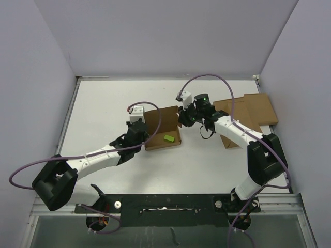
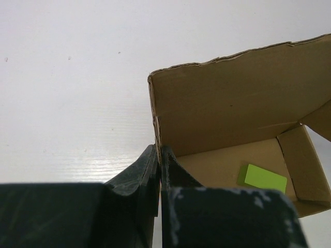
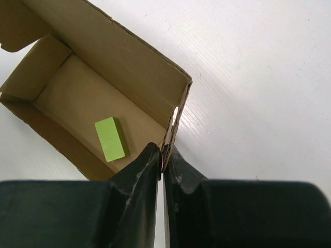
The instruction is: Fold the paper box
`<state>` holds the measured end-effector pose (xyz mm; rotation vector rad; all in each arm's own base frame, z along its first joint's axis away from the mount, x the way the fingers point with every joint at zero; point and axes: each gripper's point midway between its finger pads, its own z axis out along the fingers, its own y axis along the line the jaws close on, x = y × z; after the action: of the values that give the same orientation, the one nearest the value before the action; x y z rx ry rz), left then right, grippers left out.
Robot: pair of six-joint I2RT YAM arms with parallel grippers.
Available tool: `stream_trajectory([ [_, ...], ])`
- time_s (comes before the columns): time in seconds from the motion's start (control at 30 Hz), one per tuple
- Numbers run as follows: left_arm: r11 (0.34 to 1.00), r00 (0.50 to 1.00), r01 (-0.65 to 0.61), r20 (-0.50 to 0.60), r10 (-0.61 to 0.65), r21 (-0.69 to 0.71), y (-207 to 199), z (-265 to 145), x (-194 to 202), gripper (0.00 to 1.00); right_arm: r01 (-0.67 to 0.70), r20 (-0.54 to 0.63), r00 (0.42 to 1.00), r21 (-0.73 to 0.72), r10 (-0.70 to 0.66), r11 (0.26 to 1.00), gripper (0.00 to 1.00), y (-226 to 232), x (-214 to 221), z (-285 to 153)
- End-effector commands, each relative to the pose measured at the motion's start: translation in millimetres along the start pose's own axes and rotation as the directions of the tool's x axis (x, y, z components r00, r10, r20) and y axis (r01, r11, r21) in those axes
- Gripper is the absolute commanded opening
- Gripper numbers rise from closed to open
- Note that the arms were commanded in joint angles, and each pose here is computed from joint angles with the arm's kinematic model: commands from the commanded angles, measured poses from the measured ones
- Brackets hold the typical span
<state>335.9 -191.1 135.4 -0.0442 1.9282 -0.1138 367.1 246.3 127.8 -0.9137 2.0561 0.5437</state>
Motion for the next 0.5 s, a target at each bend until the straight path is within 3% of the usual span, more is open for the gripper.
stream_trajectory([
  [0.0, 0.997, 0.997, 0.058, 0.052, -0.061, 0.047, -18, -7, -10, 0.0, -0.007, 0.084, 0.996, -0.047, 0.011, 0.999, 0.09, 18, -22, -13],
  [0.47, 0.998, 0.996, 0.052, 0.066, -0.054, 0.039, -19, -21, 1, 0.0, -0.026, 0.081, 0.996, -0.037, 0.029, 0.999, 0.14, 34, -14, -18],
])
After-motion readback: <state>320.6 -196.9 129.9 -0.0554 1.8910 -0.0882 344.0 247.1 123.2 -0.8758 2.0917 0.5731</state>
